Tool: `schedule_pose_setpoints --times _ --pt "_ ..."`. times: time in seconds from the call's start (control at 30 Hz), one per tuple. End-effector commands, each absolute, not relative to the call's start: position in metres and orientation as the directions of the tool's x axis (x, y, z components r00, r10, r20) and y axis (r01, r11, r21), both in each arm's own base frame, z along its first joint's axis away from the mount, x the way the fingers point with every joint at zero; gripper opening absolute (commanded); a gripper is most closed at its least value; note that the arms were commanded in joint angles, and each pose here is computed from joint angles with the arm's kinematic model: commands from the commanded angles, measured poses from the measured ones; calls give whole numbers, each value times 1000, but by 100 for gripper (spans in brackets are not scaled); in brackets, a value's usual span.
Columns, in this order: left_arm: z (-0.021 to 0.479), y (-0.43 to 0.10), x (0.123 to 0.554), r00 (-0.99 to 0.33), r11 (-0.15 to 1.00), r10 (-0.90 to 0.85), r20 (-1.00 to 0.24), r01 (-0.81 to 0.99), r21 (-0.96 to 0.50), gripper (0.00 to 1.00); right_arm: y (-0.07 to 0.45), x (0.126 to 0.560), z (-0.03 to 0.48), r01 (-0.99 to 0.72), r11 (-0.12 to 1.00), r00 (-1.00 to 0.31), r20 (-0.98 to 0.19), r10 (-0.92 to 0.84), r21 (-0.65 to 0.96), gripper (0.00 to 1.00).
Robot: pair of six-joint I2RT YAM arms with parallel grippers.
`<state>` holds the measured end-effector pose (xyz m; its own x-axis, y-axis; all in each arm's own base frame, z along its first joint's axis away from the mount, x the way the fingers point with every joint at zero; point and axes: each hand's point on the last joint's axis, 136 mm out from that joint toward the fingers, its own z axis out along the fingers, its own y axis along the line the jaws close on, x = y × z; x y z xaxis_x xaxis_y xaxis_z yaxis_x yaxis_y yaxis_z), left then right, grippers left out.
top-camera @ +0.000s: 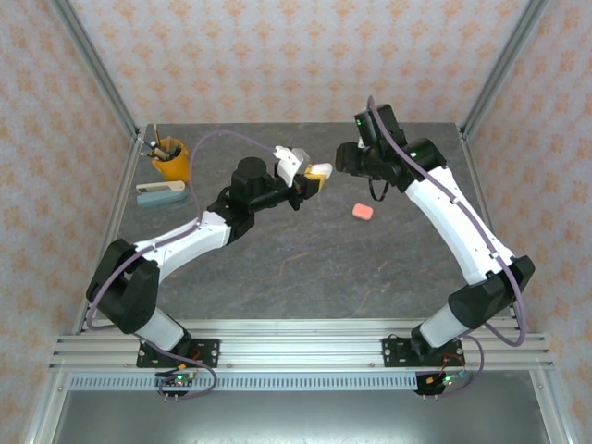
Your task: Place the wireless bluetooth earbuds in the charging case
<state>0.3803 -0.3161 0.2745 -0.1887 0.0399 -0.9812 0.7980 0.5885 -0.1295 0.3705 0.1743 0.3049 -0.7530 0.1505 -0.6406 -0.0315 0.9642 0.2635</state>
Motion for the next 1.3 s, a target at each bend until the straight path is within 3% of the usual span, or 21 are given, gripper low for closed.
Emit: schedule_pose_setpoints --times 0.0,0.2,0.37,0.67,0.77,0.87,1.0,1.03,1.1,1.2,1.27 --pt "257 -317 390 -346 616 17 -938 742 -263 0 132 380 282 187 936 -717 -609 338 299 49" --pt "181 -314 399 -695 716 12 -719 508 -479 0 95 372 234 346 876 -683 -550 480 336 49" --pt "118 -329 400 -881 743 40 -472 342 -575 0 83 361 212 394 866 -685 -529 500 309 49" --pt "56 -336 411 -956 786 -39 -290 150 -600 0 77 351 212 402 864 -677 -537 503 302 49" --pt "41 -332 412 -966 807 -55 -252 105 -582 6 76 350 215 400 865 -676 -540 502 303 50" --pt "35 -326 411 -969 826 -62 -240 85 -557 24 75 348 219 397 867 -673 -546 499 302 53" --pt "44 -309 412 -963 855 -79 -258 68 -515 72 71 347 228 397 867 -663 -559 498 302 67" --pt "49 -300 414 -959 864 -91 -267 57 -500 99 70 346 231 395 867 -661 -561 498 304 70" --pt "60 -283 416 -951 877 -107 -289 47 -478 100 68 346 237 394 865 -653 -569 501 310 77" --pt "87 -251 417 -933 902 -115 -342 46 -428 100 60 344 247 397 868 -636 -592 495 300 98" --pt "119 -223 419 -906 915 -135 -401 41 -402 100 50 342 252 412 867 -620 -611 491 279 100"
